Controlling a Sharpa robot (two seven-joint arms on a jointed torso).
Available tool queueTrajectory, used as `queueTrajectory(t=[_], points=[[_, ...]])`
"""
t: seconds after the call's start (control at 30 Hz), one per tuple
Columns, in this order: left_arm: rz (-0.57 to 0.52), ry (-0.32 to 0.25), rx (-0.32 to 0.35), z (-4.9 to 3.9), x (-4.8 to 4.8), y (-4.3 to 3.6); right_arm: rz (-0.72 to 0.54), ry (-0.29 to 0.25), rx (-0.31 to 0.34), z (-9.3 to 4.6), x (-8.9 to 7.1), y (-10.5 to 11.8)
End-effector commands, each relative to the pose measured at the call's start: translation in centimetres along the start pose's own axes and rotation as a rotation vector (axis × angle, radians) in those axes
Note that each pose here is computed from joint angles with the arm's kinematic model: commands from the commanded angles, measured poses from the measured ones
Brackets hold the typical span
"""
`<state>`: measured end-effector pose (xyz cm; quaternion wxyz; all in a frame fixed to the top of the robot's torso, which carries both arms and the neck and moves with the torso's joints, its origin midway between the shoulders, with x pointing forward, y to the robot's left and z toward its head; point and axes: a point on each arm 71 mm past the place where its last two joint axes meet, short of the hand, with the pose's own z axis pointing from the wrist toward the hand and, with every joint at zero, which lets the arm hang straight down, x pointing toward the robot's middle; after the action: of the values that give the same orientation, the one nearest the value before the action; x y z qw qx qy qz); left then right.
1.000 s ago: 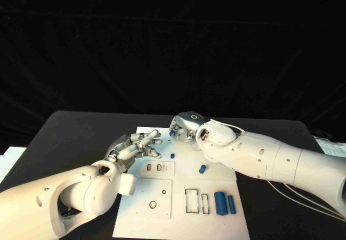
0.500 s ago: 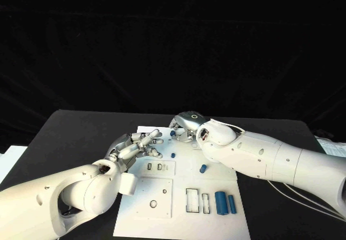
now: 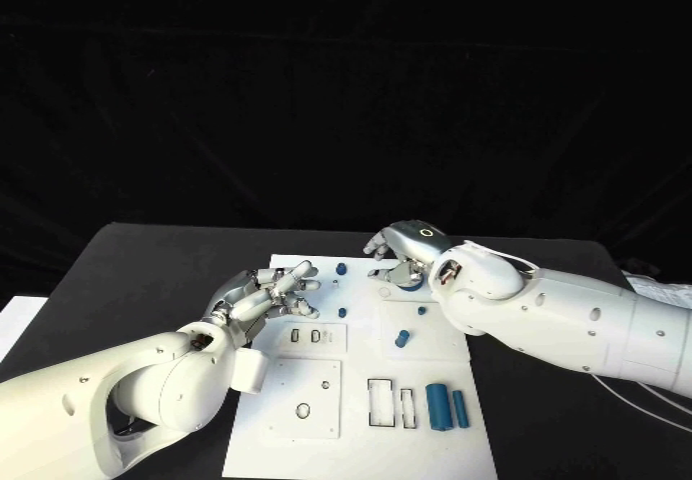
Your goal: Assemble the parts on the task board
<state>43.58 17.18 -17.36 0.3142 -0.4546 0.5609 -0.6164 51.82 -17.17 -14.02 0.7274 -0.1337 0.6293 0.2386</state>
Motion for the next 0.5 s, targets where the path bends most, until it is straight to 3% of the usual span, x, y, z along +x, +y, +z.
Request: queueTrajectory(t=[0.03,0.23,0.5], points=[[-0.012,0.023,0.001,-0.04,0.2,-0.11,0.089,0.023,0.111,-1.3,-0.8,-1.3],[-0.011,0.021,-0.001,-0.03,0.07,-0.08,0.115,0.115,0.23,-3.3,-1.5,-3.9],[-0.011,0.02,-0.002,0.08,0.0,-0.02,0.114,0.161,0.285,-4.1,-1.4,-5.2]])
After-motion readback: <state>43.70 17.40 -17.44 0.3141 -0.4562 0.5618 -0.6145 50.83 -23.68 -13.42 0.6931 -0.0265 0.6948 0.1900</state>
